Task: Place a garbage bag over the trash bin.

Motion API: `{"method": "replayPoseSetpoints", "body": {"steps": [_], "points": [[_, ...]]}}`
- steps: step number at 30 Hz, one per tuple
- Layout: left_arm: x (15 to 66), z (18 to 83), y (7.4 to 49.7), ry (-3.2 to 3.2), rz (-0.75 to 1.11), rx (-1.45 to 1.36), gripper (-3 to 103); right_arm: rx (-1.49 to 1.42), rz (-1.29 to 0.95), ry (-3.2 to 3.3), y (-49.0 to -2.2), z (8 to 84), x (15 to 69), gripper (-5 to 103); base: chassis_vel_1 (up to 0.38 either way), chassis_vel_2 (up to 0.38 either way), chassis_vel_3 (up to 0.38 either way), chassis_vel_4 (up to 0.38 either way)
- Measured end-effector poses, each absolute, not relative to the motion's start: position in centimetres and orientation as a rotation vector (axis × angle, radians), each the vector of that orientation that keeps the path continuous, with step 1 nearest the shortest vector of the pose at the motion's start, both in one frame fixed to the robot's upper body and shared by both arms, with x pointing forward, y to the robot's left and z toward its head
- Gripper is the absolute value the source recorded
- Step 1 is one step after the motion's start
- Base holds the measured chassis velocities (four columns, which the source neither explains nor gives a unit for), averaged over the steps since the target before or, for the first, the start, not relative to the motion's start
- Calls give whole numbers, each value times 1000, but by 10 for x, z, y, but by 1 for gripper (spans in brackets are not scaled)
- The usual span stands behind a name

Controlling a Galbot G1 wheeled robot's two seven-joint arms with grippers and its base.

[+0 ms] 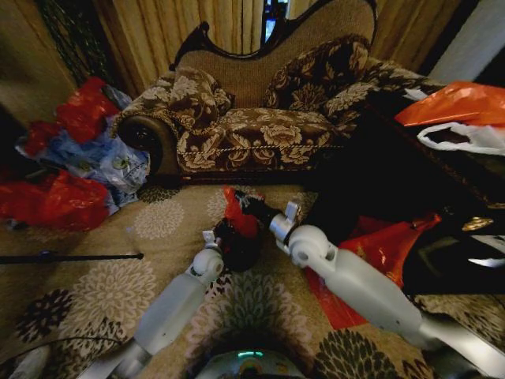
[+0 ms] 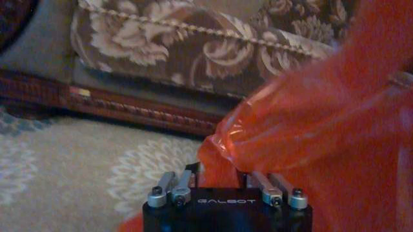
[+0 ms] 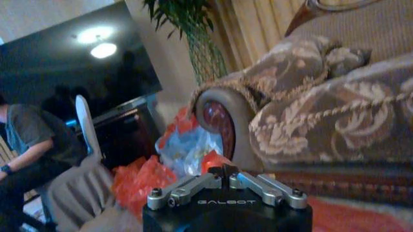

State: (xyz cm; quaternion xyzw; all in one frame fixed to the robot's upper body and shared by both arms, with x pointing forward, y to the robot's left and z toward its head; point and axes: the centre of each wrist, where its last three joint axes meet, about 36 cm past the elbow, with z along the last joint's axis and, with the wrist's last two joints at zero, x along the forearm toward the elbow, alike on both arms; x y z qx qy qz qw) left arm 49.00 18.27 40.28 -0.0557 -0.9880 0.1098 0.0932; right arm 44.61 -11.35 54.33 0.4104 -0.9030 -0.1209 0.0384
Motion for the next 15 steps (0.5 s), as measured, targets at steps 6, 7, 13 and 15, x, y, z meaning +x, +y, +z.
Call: {"method": "replayPoseSetpoints", "body": {"steps": [6, 7, 13, 15], "points": [[475, 427, 204, -2962, 344, -143, 59, 1237, -365, -2779, -114, 532, 444, 0, 0, 0, 0, 0], [475, 427, 204, -2962, 344, -143, 59, 1237, -365, -2779, -114, 532, 444, 0, 0, 0, 0, 0], [455, 450, 211, -2984, 372, -153, 86, 1257, -402, -2762, -109, 532, 434, 0, 0, 0, 0, 0], [451, 455, 212, -2988, 372, -161, 92, 1252, -405, -2766, -109, 530, 433, 0, 0, 0, 0, 0]]}}
